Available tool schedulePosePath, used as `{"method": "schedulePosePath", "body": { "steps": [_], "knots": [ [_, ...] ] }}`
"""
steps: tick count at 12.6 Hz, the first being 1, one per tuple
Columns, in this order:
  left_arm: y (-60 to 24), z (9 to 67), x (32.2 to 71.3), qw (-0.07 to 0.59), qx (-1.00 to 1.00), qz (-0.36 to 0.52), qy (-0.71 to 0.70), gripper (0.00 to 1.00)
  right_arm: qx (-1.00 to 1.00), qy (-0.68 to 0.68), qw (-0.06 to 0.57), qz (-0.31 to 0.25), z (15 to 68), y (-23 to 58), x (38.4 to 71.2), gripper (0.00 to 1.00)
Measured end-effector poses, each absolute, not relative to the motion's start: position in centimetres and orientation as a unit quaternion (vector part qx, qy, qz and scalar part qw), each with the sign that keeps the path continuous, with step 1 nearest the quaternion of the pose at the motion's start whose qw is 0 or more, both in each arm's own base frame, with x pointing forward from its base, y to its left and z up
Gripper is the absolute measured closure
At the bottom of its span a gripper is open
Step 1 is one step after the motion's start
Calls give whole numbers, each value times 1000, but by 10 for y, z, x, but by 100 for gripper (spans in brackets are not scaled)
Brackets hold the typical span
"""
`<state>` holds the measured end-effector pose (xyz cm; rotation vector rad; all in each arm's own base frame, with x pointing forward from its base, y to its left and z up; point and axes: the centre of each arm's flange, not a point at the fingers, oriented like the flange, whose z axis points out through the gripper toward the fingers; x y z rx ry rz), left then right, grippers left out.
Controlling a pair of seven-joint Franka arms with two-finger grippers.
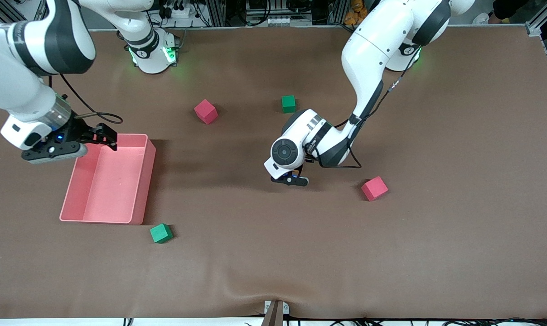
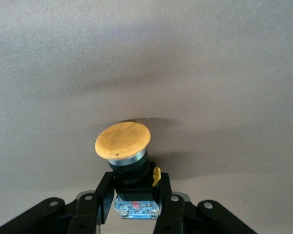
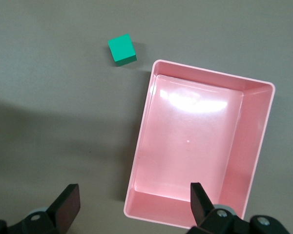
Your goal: Place and upright button with both arms
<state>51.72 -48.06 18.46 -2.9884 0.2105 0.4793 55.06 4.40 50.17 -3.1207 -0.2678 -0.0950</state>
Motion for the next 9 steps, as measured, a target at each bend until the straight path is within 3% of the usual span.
{"method": "schedulePosePath", "body": {
  "steps": [4, 9],
  "knots": [
    [-496, 214, 518, 49, -991, 125, -14, 59, -997, -72, 6, 4, 558, 28, 547, 0],
    [-523, 265, 519, 72, -995, -22, -62, 59, -999, -41, 9, 18, 617, -8, 538, 0]
  ]
}}
